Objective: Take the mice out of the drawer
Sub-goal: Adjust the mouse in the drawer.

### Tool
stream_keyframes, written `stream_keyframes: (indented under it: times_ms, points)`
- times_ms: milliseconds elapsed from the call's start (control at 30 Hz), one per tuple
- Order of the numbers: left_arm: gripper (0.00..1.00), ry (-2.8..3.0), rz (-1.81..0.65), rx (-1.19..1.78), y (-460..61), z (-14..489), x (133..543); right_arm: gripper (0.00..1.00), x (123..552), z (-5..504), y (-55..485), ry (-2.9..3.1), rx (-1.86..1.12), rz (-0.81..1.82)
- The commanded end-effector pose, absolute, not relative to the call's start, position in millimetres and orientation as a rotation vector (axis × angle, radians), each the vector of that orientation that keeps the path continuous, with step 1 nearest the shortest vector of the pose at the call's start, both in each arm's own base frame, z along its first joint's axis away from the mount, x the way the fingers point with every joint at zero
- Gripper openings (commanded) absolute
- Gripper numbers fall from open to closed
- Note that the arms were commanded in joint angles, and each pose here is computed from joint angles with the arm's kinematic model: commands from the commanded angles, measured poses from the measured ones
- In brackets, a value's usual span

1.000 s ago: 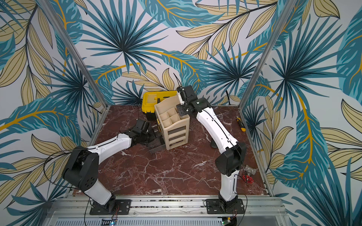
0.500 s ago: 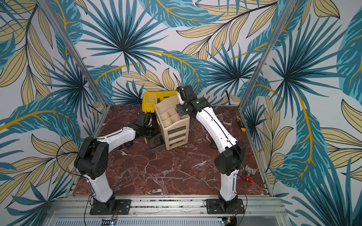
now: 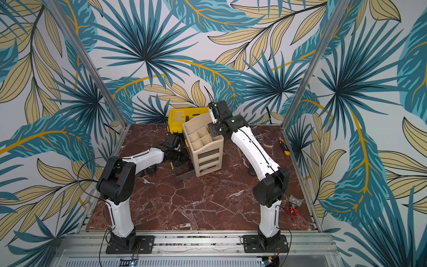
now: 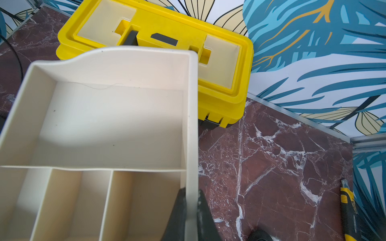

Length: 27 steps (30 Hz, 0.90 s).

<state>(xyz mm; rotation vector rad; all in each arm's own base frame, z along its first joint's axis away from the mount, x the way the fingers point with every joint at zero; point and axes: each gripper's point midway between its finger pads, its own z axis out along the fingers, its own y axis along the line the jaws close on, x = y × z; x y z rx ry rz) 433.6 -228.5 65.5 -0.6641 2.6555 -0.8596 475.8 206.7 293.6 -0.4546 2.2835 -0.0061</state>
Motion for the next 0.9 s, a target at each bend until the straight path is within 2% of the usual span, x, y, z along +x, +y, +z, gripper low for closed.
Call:
stream_keyframes:
  times_ms: [0, 200, 500, 633, 867]
  points:
    - [0.00, 2.635, -0.928, -0.684, -244.7, 53.3, 441.0, 0.00, 471.7, 227.4, 203.1, 2.445, -0.531, -0.106]
    - [0.00, 2.551, -0.950, -0.761, -241.6, 41.9, 447.5, 0.00, 471.6, 226.8, 201.9, 2.446, -0.535, -0.115]
    - [0.00, 2.496, -1.116, -0.715, -265.0, 40.6, 462.2, 0.00, 471.8, 223.5, 201.3, 2.451, -0.541, -0.123]
    - [0.00, 2.678, -1.149, -0.575, -290.8, 29.9, 446.8, 0.00, 472.6, 224.7, 201.6, 2.447, -0.544, -0.127]
    - [0.00, 2.983, -1.001, -0.357, -295.2, 23.8, 391.3, 0.00, 475.0, 224.9, 201.3, 2.443, -0.542, -0.132]
